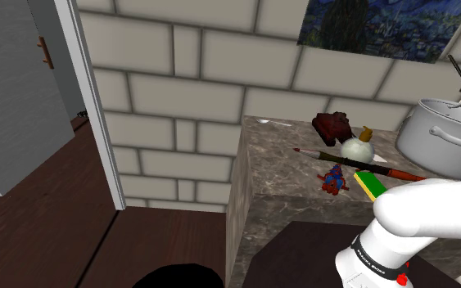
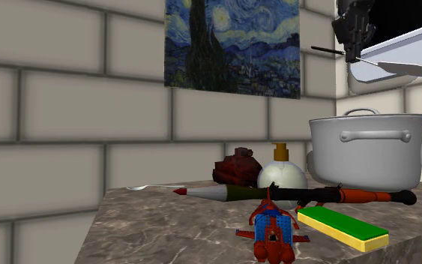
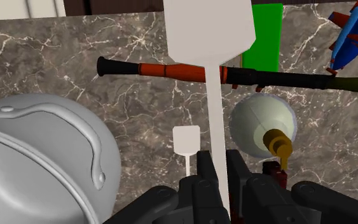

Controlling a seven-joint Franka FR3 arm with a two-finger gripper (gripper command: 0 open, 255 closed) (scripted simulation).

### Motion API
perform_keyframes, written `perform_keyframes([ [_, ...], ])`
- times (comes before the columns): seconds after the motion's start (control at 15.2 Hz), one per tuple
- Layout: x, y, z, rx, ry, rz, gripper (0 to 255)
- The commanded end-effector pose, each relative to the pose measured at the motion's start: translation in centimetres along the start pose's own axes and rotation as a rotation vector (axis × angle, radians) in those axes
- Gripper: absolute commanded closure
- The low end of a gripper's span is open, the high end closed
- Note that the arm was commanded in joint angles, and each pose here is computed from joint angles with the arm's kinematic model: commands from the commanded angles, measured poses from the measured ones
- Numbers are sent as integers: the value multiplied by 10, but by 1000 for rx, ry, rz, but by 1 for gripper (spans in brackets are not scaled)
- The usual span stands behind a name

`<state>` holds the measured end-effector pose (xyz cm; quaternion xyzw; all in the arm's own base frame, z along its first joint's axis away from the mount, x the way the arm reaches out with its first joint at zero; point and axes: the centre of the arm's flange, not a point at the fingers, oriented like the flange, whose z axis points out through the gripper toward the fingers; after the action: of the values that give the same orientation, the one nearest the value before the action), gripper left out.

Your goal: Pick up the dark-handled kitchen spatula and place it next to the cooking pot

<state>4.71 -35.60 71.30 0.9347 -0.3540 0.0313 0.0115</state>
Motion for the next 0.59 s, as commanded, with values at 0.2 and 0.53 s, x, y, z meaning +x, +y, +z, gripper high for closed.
perform_keyframes([
  [0.2,-17,70,0,0,0,-1,255],
  [0.53,-19,70,26,0,0,-1,255],
])
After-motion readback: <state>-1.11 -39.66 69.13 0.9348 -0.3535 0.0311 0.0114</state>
